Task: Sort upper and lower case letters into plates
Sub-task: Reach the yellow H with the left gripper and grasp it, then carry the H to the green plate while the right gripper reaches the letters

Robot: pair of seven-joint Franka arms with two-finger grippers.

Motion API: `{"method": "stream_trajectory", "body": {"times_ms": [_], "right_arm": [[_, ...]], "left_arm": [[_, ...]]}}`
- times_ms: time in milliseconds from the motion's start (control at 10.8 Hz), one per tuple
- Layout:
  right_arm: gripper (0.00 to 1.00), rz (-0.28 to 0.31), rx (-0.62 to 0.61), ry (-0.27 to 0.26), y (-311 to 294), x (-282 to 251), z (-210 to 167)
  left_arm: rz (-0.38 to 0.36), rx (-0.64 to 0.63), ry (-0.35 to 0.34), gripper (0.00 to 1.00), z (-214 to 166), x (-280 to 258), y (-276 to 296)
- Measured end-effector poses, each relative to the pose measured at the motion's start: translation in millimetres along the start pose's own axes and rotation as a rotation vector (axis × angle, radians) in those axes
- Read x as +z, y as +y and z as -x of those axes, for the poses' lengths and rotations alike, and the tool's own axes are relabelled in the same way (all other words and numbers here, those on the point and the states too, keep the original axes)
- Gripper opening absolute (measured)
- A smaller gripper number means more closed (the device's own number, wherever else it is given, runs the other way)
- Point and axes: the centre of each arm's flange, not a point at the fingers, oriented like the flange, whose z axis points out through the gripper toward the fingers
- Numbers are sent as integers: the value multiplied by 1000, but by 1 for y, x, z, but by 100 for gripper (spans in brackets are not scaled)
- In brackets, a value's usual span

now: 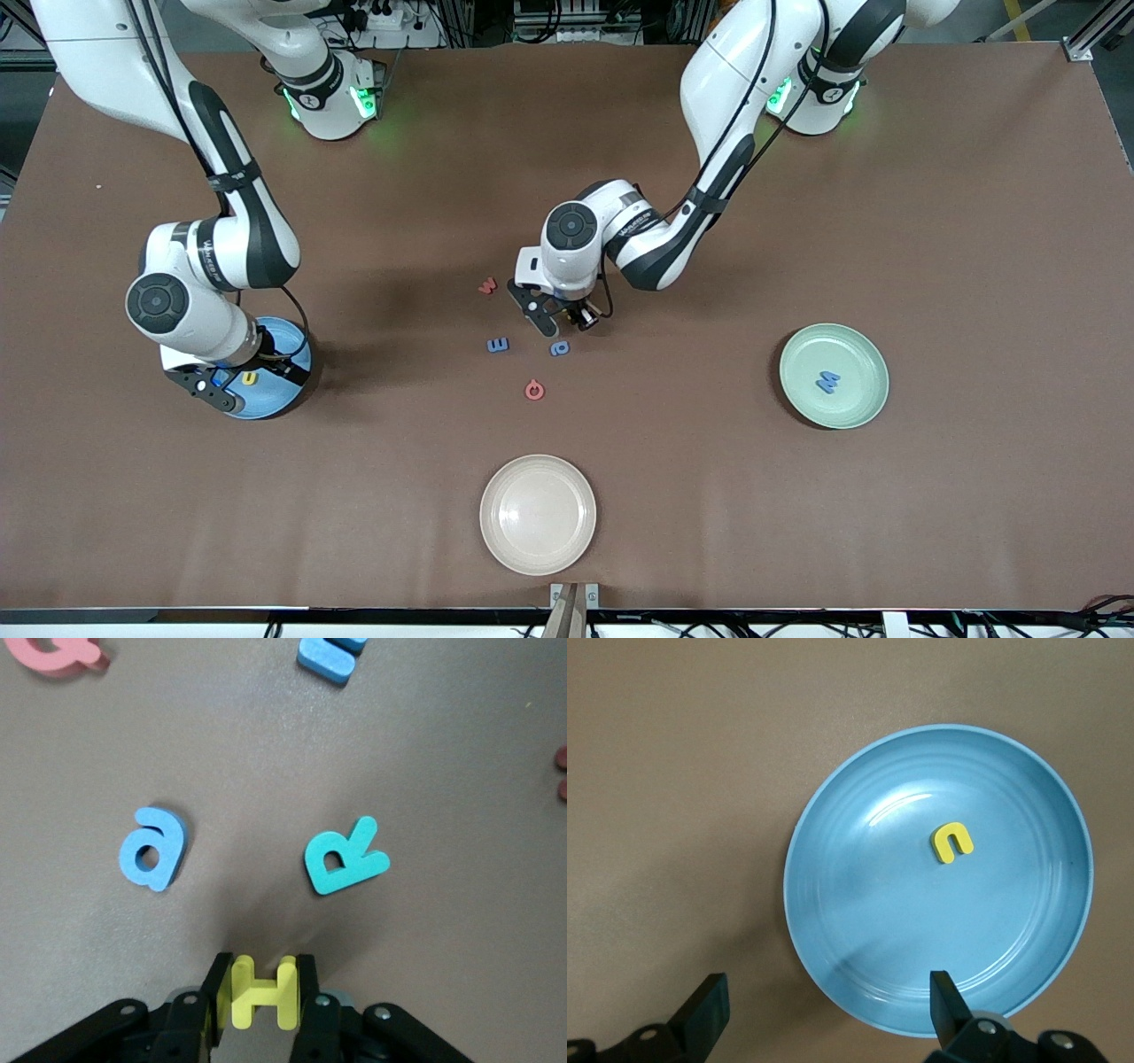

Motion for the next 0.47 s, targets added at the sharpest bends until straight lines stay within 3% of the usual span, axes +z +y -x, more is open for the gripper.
{"method": "stream_trajectory", "body": {"times_ms": [186,465], "right_arm": [[100,-2,57,2,-4,-1,2],[100,-16,133,17,-33,-10,17]], "left_arm": [[-5,-34,-36,33,4,-1,-24],[-25,-200,-96,33,27,-66,-144]]}}
